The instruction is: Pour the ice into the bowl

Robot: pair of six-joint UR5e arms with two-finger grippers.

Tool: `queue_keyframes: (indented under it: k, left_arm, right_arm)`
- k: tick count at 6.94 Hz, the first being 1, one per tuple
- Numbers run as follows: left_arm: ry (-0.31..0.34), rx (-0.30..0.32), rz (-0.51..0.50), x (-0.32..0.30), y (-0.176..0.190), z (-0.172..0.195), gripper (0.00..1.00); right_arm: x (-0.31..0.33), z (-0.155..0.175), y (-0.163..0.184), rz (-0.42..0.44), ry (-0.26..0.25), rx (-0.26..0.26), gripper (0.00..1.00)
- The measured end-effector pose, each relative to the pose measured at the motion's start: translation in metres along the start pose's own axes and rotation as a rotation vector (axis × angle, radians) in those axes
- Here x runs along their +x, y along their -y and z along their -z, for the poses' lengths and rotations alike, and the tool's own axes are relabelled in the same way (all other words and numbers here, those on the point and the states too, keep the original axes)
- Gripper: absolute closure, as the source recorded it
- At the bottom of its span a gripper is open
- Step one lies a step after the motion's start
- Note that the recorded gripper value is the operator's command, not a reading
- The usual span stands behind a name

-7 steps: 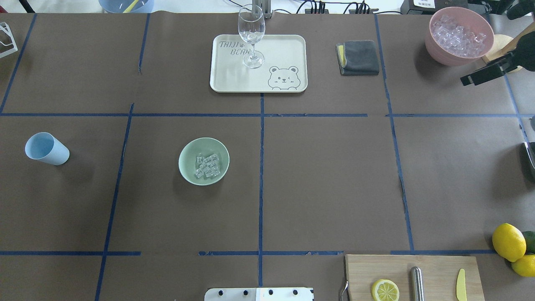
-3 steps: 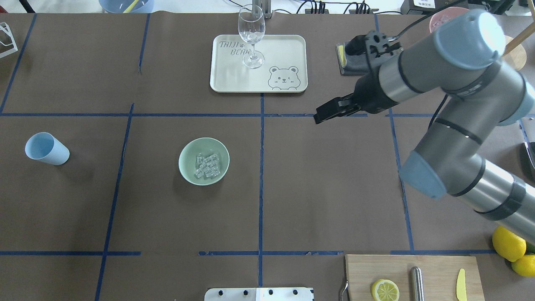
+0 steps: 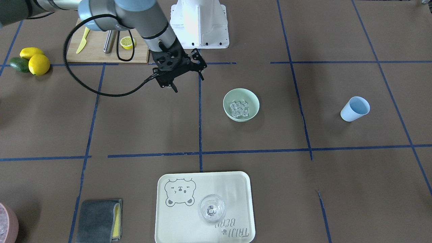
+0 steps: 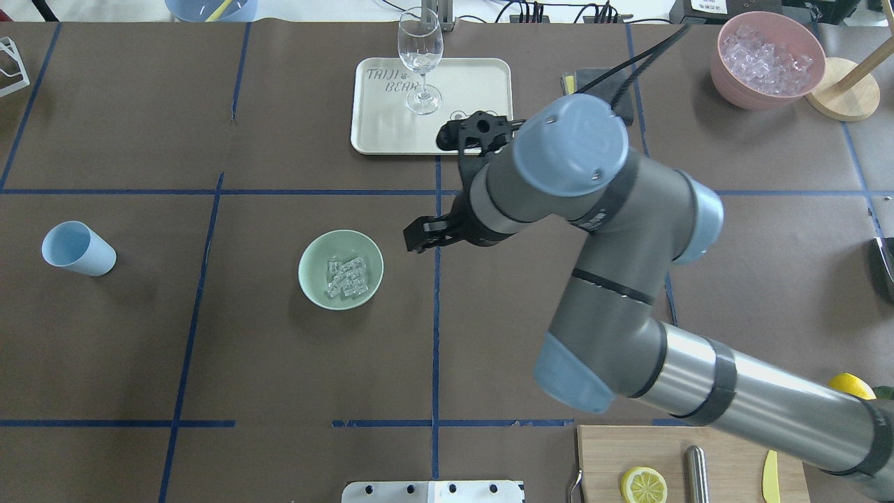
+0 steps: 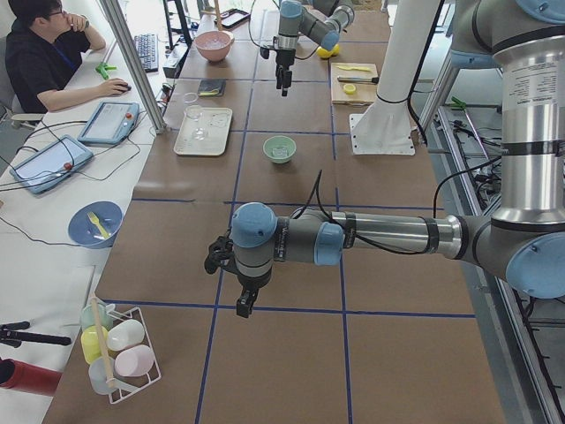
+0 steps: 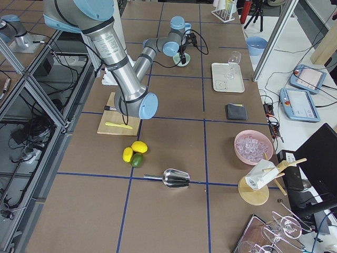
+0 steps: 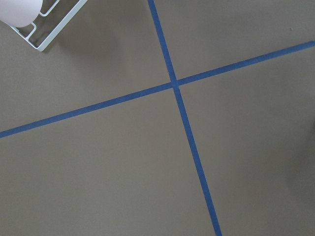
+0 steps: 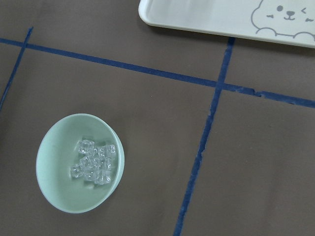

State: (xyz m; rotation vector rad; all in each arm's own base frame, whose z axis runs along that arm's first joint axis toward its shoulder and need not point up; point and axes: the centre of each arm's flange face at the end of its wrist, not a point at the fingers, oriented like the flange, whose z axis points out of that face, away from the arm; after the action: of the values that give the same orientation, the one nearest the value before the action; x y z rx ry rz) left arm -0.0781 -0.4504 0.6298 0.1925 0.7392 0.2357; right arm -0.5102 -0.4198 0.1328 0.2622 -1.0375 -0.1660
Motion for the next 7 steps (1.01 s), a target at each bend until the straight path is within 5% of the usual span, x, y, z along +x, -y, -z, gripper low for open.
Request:
queue_keyframes:
  k: [4,5,7]
  left_arm:
    - [-0.006,-0.019,0.018,-0.006,-0.005,-0.008,0.0]
    - [-0.007,-0.02,0.019,-0.007,-0.005,-0.009,0.0]
    - [-0.007,-0.02,0.019,-0.007,-0.005,-0.009,0.0]
  right_arm:
    - [-0.08,-0.108,0.034,-0.109,-0.152,-0.008,0.27]
    - [-0.078,-0.122,0.034,-0.12,-0.169,-0.015,0.39]
    - [-0.078,-0.14,0.025,-0.126,-0.187,-0.036,0.92]
